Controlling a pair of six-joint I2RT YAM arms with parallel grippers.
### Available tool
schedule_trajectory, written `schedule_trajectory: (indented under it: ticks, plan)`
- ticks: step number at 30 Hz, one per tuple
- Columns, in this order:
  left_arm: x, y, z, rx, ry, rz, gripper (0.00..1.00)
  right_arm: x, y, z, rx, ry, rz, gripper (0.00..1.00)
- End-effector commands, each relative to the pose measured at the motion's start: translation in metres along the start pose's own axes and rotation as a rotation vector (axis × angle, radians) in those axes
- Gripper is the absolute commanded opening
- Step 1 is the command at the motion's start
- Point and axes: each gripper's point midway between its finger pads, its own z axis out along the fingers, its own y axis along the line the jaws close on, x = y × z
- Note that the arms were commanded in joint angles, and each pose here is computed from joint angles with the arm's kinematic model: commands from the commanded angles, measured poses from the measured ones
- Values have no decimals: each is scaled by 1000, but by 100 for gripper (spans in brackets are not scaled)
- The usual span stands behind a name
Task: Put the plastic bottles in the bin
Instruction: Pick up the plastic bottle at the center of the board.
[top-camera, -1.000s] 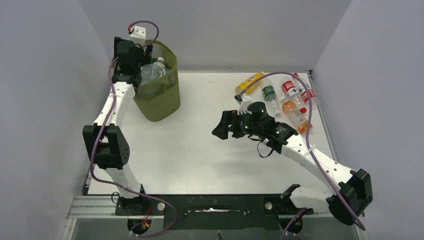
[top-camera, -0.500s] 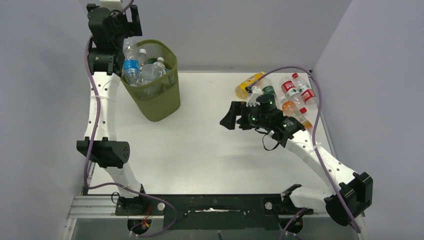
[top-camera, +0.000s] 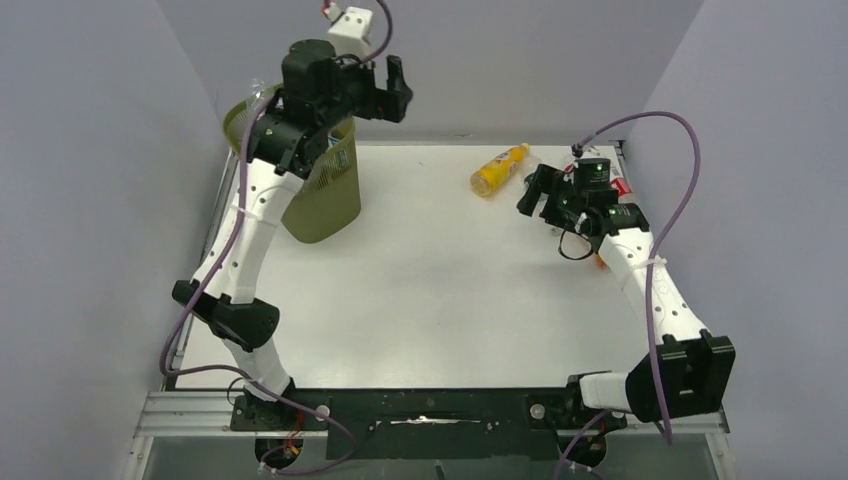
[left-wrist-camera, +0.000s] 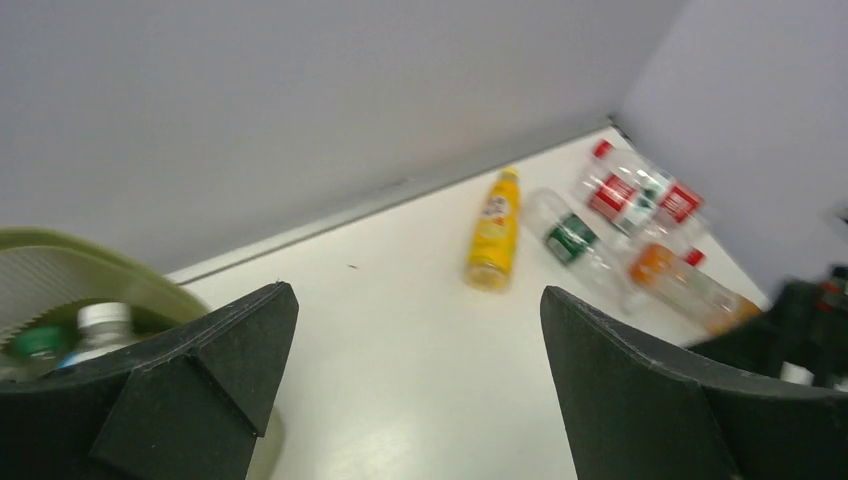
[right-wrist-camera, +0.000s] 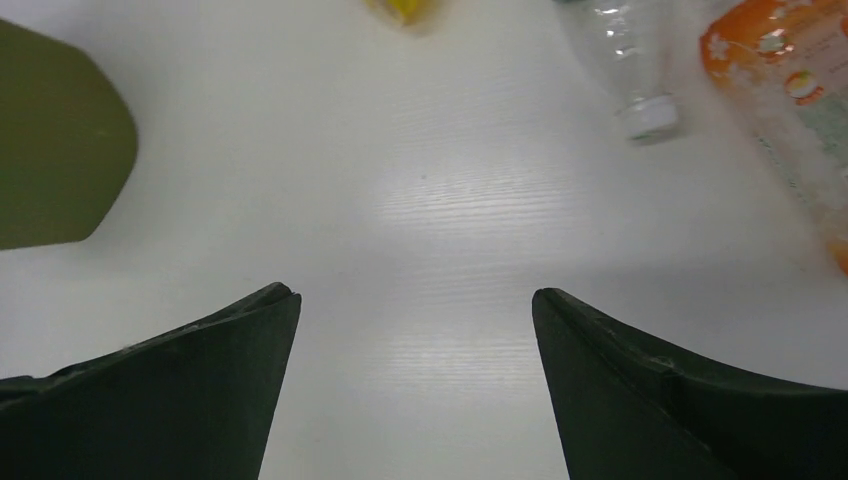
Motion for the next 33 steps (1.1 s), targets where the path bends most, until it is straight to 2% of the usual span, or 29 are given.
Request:
schedule_trajectory:
  ticks: [1, 5, 8, 13, 25, 33]
  plan:
    - [5, -71, -28, 164, 20, -45, 94, -16, -41, 15, 161, -10, -35, 88]
    - [44, -103, -28, 220, 94, -60, 94, -10, -69, 40, 249, 20, -49, 82]
    - [68, -107, -33, 233, 135, -80, 94, -7, -85, 56, 293, 42, -60, 76]
    - [91, -109, -42, 250, 165, -108, 94, -5, -107, 77, 358, 65, -96, 74]
    - [122, -109, -52, 263, 226, -119, 94, -17, -132, 127, 420, 101, -180, 71]
    - [128, -110, -47, 268, 242, -106, 94, -7, -147, 148, 430, 141, -211, 70]
